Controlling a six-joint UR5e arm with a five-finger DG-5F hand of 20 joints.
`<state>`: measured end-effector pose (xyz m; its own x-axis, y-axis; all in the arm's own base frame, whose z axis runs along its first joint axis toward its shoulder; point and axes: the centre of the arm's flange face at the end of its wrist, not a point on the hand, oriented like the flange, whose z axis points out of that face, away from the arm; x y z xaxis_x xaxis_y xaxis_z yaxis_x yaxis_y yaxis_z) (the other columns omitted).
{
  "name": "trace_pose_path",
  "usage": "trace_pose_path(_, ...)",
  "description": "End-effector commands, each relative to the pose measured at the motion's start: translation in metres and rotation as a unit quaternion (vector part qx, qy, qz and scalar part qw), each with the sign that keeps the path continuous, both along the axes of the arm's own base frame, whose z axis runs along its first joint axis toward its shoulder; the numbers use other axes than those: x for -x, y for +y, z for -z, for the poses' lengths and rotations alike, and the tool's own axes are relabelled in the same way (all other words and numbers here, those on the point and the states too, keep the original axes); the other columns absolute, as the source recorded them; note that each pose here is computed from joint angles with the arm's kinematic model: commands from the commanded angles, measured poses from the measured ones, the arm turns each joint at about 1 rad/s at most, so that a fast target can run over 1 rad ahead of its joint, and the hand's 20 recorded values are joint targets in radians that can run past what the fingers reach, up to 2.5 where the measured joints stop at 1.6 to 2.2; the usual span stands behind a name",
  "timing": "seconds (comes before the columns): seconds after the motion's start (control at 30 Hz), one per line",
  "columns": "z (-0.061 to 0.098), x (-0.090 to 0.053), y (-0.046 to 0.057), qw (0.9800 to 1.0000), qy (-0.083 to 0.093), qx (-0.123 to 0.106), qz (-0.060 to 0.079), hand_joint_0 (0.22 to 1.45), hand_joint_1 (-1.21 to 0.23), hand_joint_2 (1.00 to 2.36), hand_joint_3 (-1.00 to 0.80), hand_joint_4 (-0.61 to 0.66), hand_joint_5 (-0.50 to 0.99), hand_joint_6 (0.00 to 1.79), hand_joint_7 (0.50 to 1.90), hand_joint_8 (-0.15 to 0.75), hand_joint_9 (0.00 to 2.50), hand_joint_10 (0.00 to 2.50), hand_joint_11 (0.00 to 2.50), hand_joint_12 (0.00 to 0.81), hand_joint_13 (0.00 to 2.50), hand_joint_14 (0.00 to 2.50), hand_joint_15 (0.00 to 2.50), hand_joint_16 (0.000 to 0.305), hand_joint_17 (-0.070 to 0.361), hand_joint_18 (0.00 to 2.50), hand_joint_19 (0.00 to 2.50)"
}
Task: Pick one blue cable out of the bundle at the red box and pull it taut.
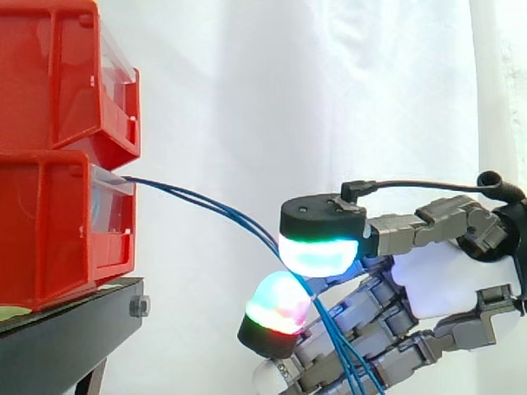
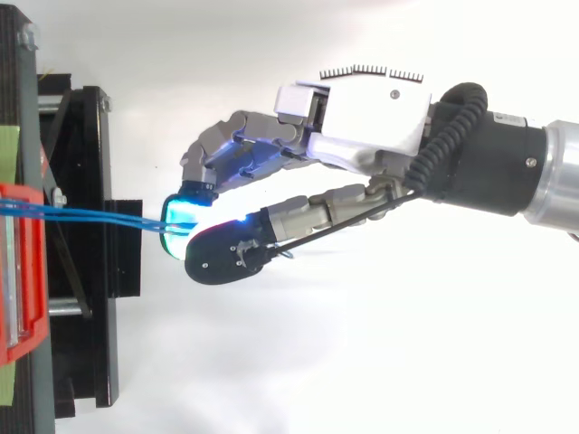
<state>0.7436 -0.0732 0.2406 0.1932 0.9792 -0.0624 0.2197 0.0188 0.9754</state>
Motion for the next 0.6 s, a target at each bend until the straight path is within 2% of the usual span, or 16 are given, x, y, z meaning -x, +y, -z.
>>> trace_pose_path(0.0, 0.001, 0.0, 0.0, 1.0, 0.001, 0.0, 0.0, 0.59, -0.71, 1.01, -0.13, 0.16, -0.17, 0.86, 0.92, 0.362, 0.57, 0.0, 0.25, 0.381, 0.29, 0.0, 0.09, 0.059, 0.132, 0.35, 0.18)
trace_pose_path(0.27, -0.006, 0.001, -0.001, 1.0, -0.003, 0.002, 0.0, 0.65, -0.82, 1.02, -0.12, 0.09, -0.18, 0.88, 0.89, 0.343, 0.59, 0.01, 0.27, 0.362, 0.32, 0.0, 0.08, 0.055, 0.123, 0.4, 0.16)
trace_pose_path(0.4, -0.009, 0.002, -0.001, 1.0, -0.004, 0.003, 0.0, 0.67, -0.84, 1.02, -0.11, 0.06, -0.17, 0.89, 0.87, 0.342, 0.61, 0.01, 0.3, 0.362, 0.34, 0.0, 0.09, 0.055, 0.123, 0.42, 0.15)
trace_pose_path(0.57, -0.009, 0.002, -0.001, 1.0, -0.003, 0.003, 0.0, 0.7, -0.86, 1.02, -0.12, -0.04, -0.18, 0.9, 0.87, 0.347, 0.62, 0.01, 0.32, 0.362, 0.36, 0.0, 0.09, 0.054, 0.122, 0.44, 0.14)
